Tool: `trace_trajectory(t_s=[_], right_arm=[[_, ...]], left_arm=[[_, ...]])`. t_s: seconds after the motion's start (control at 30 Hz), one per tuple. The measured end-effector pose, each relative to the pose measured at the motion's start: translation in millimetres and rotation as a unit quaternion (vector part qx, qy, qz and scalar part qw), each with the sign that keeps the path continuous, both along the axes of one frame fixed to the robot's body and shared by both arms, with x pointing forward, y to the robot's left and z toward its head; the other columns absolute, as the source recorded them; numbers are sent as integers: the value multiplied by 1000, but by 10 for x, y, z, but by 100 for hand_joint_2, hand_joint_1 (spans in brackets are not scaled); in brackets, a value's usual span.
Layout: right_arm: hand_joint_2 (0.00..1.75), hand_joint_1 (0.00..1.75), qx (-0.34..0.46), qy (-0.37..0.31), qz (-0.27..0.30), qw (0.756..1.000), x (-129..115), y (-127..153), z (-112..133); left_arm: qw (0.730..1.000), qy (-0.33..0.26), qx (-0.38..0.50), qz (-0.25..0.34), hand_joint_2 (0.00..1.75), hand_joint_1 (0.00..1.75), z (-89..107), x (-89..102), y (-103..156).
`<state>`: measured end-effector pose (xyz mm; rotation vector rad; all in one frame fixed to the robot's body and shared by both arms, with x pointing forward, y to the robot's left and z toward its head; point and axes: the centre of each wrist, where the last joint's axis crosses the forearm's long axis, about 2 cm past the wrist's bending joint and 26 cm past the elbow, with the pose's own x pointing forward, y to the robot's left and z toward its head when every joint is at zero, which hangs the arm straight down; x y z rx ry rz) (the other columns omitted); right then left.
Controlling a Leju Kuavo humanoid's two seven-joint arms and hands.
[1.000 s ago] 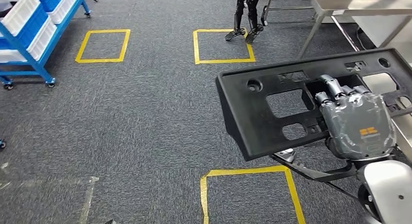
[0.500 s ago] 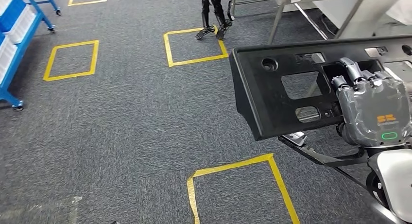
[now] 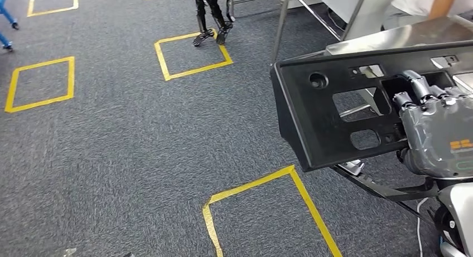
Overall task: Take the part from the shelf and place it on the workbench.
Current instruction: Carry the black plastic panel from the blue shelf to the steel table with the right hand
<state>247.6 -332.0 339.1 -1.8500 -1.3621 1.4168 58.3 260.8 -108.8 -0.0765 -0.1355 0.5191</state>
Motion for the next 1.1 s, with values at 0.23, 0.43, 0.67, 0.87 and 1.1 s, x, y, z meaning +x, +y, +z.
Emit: trace_trajectory(t_s=[0.23,0.43,0.67,0.87,1.1], right_arm=[[175,175,-4,-30,-1,1000,29,36,71],[175,175,4,-40,7,999,99,149,100],[175,175,13,-10,10,1000,93,128,83],[175,175,12,-3,-1,1000,67,-7,130],[175,175,11,-1,-6,1000,58,-45,136]], left_arm=[[1000,1,8,19,0,0,4,30,8],[1000,14,11,20,0,0,5,31,-5],[1000,20,13,9,0,0,0,-6,-10],[1000,10,13,-2,0,0,1,-9,-27],[1000,5,17,-11,0,0,2,-2,-29]])
